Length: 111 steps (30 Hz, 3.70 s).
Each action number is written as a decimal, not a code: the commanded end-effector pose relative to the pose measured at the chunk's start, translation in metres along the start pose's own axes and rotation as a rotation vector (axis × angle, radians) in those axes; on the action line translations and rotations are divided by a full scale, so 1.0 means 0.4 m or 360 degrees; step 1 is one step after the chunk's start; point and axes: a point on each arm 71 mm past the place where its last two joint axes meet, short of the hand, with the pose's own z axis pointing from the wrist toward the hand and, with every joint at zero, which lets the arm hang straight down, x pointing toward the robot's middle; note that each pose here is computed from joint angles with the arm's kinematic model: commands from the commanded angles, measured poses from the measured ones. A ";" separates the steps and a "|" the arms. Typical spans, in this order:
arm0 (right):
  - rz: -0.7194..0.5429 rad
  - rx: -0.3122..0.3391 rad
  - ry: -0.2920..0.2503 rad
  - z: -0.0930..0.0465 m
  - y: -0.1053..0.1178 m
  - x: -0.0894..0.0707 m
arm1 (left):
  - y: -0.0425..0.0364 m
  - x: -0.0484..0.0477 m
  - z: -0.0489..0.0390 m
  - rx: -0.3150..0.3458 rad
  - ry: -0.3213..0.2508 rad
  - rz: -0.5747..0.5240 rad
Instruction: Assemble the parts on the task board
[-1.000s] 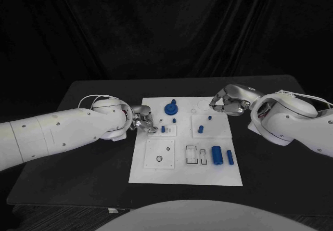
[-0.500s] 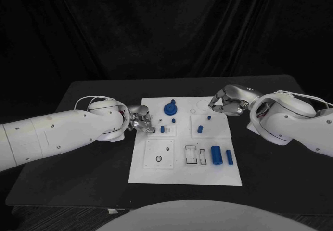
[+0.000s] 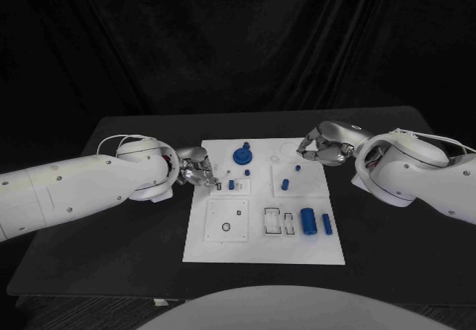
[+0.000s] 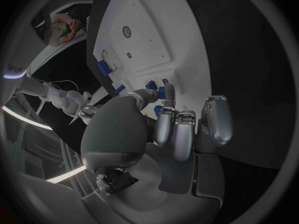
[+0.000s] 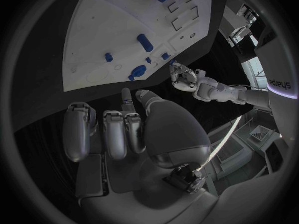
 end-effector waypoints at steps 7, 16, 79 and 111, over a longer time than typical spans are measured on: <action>-0.0003 0.0029 0.0007 -0.001 -0.005 0.003 | -0.012 -0.043 -0.008 0.0012 0.0137 -0.0003; -0.0004 0.0025 0.0009 0.002 -0.003 0.005 | -0.027 -0.076 0.013 -0.0021 0.0484 0.0017; 0.0005 0.0005 -0.0007 -0.003 0.002 0.003 | -0.030 -0.029 0.092 -0.0107 0.0458 0.0070; 0.0002 0.0005 0.0000 -0.001 0.002 0.004 | -0.027 -0.020 0.094 -0.0119 0.0427 0.0153</action>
